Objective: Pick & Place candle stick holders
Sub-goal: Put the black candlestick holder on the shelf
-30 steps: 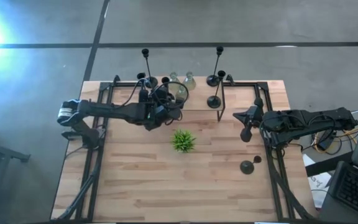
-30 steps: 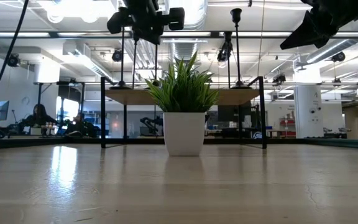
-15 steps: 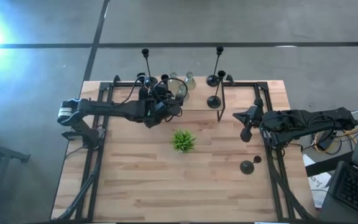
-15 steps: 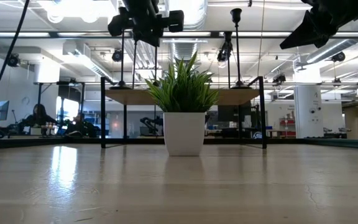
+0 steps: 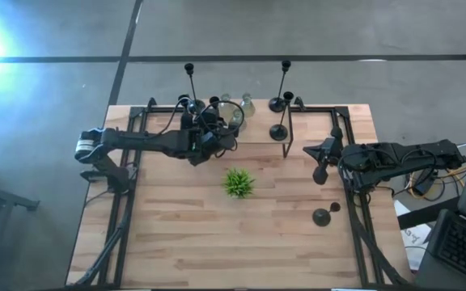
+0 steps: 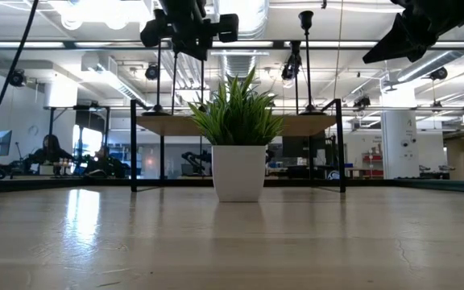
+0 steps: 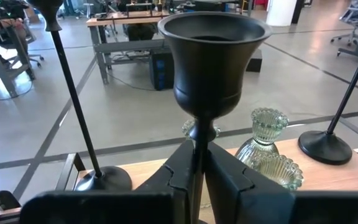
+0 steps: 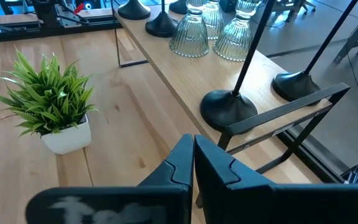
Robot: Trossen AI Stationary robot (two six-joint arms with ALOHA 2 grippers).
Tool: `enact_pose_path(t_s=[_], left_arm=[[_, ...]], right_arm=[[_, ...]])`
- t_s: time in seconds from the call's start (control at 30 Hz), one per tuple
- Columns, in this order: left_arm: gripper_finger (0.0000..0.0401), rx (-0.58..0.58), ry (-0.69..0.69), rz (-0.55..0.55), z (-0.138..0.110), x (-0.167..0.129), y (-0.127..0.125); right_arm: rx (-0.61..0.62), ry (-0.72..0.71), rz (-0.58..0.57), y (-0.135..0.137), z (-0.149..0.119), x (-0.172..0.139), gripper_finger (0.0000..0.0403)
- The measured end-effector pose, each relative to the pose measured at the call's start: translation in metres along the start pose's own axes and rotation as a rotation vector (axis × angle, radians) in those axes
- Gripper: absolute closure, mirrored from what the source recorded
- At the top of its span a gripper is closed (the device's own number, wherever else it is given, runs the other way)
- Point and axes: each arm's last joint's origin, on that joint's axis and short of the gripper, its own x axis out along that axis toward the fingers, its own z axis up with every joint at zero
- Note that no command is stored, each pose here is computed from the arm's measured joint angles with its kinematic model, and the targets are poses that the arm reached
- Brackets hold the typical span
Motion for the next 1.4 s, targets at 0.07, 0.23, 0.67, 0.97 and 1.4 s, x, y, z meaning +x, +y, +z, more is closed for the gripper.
enact_pose_path(t_s=[0.07, 0.23, 0.67, 0.97, 1.4], left_arm=[[0.0363, 0.001, 0.000, 0.000, 0.0000, 0.0000, 0.0000], [0.0365, 0.014, 0.000, 0.000, 0.0000, 0.0000, 0.0000], [0.0365, 0.018, -0.005, 0.006, 0.0001, 0.0000, 0.0002], [0.0330, 0.022, -0.006, 0.012, 0.0006, 0.0019, 0.0009], [0.0250, 0.021, -0.006, 0.013, 0.0006, 0.0020, 0.0009]], right_arm=[[0.000, 0.000, 0.000, 0.0000, 0.0000, -0.0001, 0.0394], [0.000, -0.001, 0.000, 0.0000, 0.0000, -0.0001, 0.0394], [0.001, -0.001, 0.001, 0.0000, 0.0000, -0.0001, 0.0394], [0.001, -0.001, 0.001, 0.0000, 0.0001, -0.0001, 0.0394], [0.001, 0.000, 0.002, 0.0001, 0.0000, 0.0000, 0.0394]])
